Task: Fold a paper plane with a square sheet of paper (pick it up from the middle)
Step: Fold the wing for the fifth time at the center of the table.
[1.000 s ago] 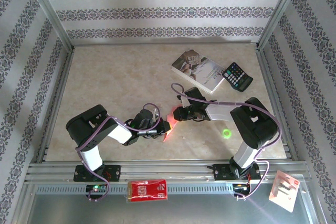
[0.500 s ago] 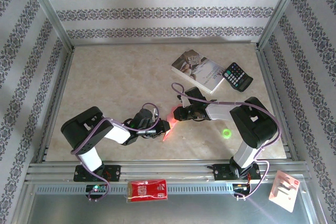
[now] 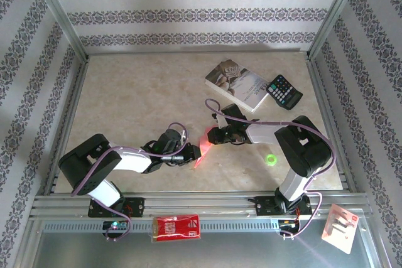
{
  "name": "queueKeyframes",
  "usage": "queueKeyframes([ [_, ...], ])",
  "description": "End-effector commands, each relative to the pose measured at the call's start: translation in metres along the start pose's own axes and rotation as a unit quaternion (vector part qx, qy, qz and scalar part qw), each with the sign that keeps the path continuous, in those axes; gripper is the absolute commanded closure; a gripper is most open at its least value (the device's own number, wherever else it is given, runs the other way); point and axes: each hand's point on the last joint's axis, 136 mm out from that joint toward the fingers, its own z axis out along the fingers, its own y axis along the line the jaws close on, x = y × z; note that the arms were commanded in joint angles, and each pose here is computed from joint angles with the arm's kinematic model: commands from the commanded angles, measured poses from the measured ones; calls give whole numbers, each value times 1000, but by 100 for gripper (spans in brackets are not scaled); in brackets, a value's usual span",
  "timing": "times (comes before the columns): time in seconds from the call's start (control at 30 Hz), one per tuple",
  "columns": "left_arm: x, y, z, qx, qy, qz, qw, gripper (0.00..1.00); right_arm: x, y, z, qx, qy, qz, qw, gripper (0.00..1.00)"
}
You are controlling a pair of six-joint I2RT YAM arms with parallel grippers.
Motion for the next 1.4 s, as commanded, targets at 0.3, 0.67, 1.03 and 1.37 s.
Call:
queueKeyframes([
  [0.3,14,8,4,-10,47,-10,999,95,21,-24,9,35,34,13,999,86],
  [0.67,14,13,3,-14,42,-15,999,95,23,-26,9,36,35,13,999,86],
  [1.03,4,1,-23,-44,3,49,998,78,24,-27,10,36,37,14,999,86],
  [1.37,10,-35,-20,-36,19,118,992,90,23,-27,10,36,35,13,999,86],
])
